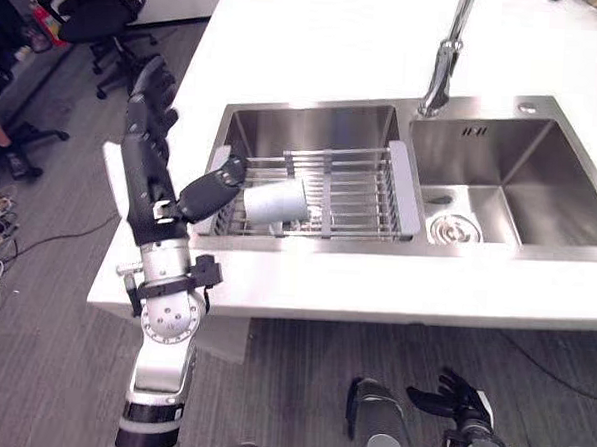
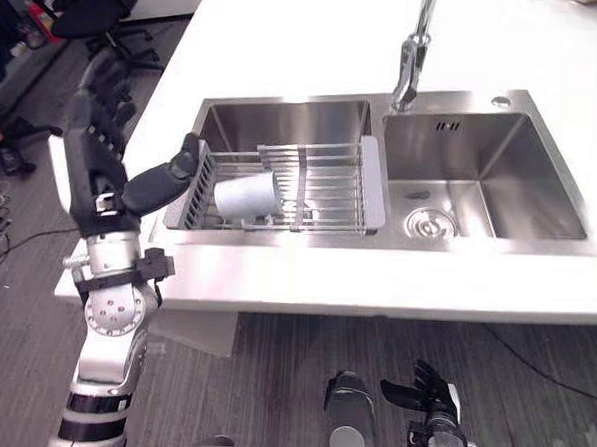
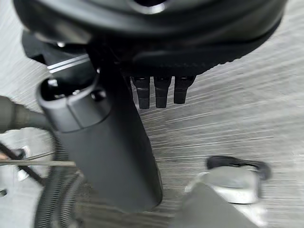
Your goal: Walk over to the sink, pick up the cup, carry it to the dishwasher, place the cup inside the dishwasher, then close the dishwasher door
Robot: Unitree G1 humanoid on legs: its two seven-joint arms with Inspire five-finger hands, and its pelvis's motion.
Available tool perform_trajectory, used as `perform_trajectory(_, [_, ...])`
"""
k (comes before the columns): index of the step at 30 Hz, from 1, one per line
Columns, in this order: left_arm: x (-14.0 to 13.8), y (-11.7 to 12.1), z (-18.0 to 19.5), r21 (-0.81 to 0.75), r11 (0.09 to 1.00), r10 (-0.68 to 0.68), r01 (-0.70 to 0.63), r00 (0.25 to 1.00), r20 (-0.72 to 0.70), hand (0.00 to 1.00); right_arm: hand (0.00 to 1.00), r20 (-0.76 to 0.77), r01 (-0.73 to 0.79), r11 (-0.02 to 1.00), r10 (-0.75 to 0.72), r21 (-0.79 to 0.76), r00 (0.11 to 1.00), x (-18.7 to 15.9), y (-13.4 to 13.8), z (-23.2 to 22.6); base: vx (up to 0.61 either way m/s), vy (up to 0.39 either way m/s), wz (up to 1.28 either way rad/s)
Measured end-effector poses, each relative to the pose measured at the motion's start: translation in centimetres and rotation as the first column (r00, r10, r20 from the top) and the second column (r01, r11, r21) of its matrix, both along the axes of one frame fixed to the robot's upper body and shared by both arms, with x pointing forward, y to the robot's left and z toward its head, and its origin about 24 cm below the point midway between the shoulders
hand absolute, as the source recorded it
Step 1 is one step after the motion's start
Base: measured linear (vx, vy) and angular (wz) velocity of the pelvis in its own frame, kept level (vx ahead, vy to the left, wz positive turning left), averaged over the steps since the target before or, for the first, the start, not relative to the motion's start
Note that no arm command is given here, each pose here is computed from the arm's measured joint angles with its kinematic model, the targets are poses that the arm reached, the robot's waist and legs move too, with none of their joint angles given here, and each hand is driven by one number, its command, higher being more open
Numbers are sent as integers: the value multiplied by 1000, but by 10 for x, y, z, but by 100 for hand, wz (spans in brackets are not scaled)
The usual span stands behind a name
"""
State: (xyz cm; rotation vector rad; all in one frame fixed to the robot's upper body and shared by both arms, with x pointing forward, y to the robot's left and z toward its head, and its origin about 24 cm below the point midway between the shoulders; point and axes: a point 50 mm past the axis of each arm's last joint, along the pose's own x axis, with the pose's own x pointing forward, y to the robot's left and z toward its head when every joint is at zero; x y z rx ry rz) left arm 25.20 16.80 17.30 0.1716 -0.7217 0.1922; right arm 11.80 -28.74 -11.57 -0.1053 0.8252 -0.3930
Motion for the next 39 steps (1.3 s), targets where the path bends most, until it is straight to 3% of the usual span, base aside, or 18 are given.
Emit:
perform_trajectory(5, [3,11,8,204,978,-39,38,999,3,90,90,7,18,999,-17,-28,1000,-4,-14,5,168,-6,12])
perform_trajectory(11, [21,14,-22,382,918,-24,105,977,-211,90,90,-28,18,999,-17,30,999,-16,-1,-5,164,119,14])
perform_trajectory(13, [24,7,-38,455,874,-24,171,950,-310,90,90,-25,14,999,-13,45,1000,-15,3,-6,117,95,3])
perform_trajectory(18, [20,-18,-53,548,786,-83,287,926,-367,90,90,-14,-13,998,14,66,1000,-8,13,-8,55,12,-7])
perform_trajectory(27, [17,-31,-61,584,729,-119,357,906,-405,90,90,-56,-36,998,39,58,998,-15,16,-12,25,-20,-6])
perform_trajectory(39, [-4,-26,-76,585,694,-126,420,871,-475,90,90,-111,-86,992,96,93,989,-22,34,-22,-6,1,0])
